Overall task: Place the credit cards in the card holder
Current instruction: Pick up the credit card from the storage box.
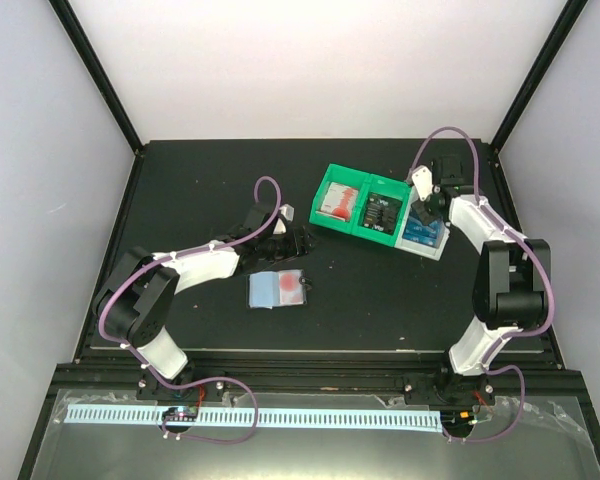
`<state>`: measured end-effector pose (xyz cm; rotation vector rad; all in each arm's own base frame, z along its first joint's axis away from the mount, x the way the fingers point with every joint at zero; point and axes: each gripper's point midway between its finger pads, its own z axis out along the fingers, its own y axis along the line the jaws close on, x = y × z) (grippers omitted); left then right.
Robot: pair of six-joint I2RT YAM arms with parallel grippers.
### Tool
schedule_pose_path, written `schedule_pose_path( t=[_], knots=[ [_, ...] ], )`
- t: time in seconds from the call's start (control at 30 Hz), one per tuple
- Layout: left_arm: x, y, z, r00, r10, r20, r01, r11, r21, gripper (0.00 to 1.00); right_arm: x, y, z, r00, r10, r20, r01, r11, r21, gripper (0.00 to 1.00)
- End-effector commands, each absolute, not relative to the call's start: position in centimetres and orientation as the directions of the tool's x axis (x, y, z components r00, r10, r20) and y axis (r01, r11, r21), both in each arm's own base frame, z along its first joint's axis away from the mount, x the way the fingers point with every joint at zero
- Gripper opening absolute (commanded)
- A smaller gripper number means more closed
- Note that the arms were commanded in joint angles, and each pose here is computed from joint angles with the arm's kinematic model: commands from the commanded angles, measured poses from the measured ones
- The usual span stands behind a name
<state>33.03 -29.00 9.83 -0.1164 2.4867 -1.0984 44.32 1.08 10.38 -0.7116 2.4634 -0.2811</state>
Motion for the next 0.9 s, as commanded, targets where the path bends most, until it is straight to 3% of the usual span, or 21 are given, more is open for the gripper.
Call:
schedule_pose_path(
  t=[0.0,0.17,0.47,0.87],
  knots=[
    [33.3,-28.7,10.9,-0.894,-0.241,-0.377,0.119,0.685,-0.719,0.73,43.8,1.6,12.1,-0.746,-0.450,-0.491,-0.375,0.893,-0.249,0.01],
    [33.1,-28.7,10.8,-0.896,-0.241,-0.374,0.119,0.681,-0.723,0.73,43.1,2.2,12.1,-0.800,-0.343,-0.492,-0.310,0.939,-0.150,0.01],
    [32.7,-28.9,11.2,-0.899,-0.233,-0.371,0.129,0.667,-0.734,0.73,42.6,2.3,10.5,-0.923,-0.061,-0.380,-0.069,0.998,0.008,0.01],
    [31.6,-29.4,12.2,-0.902,-0.192,-0.387,0.189,0.631,-0.753,0.74,41.9,1.7,12.2,-0.874,0.154,-0.461,0.132,0.988,0.081,0.01]
  ],
)
